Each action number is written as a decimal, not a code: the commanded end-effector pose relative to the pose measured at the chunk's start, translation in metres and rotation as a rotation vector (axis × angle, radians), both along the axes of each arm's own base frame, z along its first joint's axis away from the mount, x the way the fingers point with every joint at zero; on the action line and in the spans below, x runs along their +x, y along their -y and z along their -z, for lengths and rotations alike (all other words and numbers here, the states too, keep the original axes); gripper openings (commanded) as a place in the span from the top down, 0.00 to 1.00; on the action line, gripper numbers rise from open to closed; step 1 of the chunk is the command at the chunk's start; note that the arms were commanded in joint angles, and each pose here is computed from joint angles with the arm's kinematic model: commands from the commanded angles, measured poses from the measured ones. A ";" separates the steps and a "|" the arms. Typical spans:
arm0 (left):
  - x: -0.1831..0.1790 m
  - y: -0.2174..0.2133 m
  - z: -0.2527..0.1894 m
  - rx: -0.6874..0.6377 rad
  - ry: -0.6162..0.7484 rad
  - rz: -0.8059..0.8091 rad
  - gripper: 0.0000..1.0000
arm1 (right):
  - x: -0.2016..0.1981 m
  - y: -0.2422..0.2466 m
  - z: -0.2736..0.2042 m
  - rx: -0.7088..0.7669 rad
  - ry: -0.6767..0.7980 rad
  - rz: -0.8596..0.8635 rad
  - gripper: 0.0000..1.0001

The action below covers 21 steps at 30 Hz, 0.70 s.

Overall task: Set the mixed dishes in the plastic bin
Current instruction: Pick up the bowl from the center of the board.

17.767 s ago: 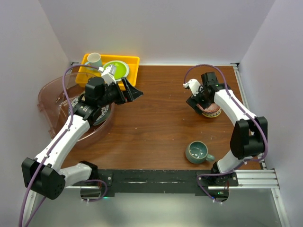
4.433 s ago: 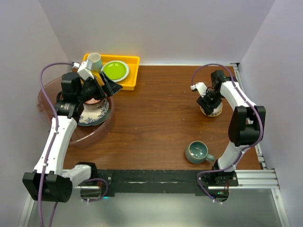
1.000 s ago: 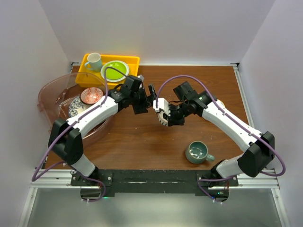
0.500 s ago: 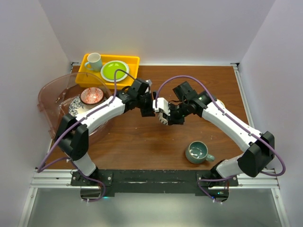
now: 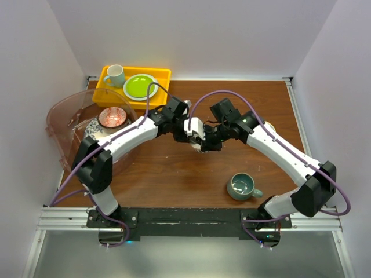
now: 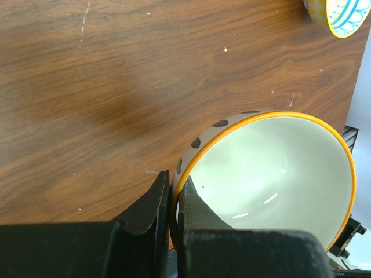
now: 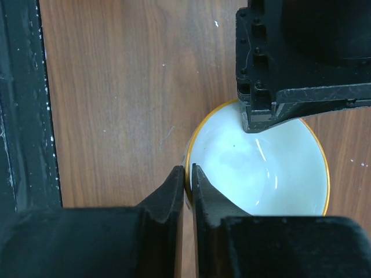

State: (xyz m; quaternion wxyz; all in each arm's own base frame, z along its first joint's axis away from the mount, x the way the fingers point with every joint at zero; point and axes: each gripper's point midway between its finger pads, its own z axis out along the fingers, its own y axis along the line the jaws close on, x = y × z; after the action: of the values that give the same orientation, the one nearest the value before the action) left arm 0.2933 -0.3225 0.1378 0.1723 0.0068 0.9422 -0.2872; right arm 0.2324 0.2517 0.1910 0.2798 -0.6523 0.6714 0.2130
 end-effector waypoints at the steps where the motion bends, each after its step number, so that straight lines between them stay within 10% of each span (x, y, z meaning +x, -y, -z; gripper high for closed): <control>1: 0.011 0.005 -0.049 -0.096 0.096 -0.005 1.00 | 0.001 -0.002 -0.017 0.050 0.002 0.027 0.84; 13: 0.021 -0.024 -0.076 -0.080 0.179 -0.058 1.00 | 0.005 -0.005 -0.059 0.107 0.019 0.034 0.32; 21: 0.028 -0.058 -0.097 -0.075 0.240 -0.098 1.00 | 0.033 0.021 -0.101 0.180 0.062 0.120 0.14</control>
State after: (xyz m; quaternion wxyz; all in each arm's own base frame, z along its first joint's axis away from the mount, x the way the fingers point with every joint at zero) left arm 0.3114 -0.2756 0.1836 0.2353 -0.0189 0.9310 -0.2785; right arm 0.2567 0.2413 0.2594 0.3386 -0.6103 0.6826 0.2167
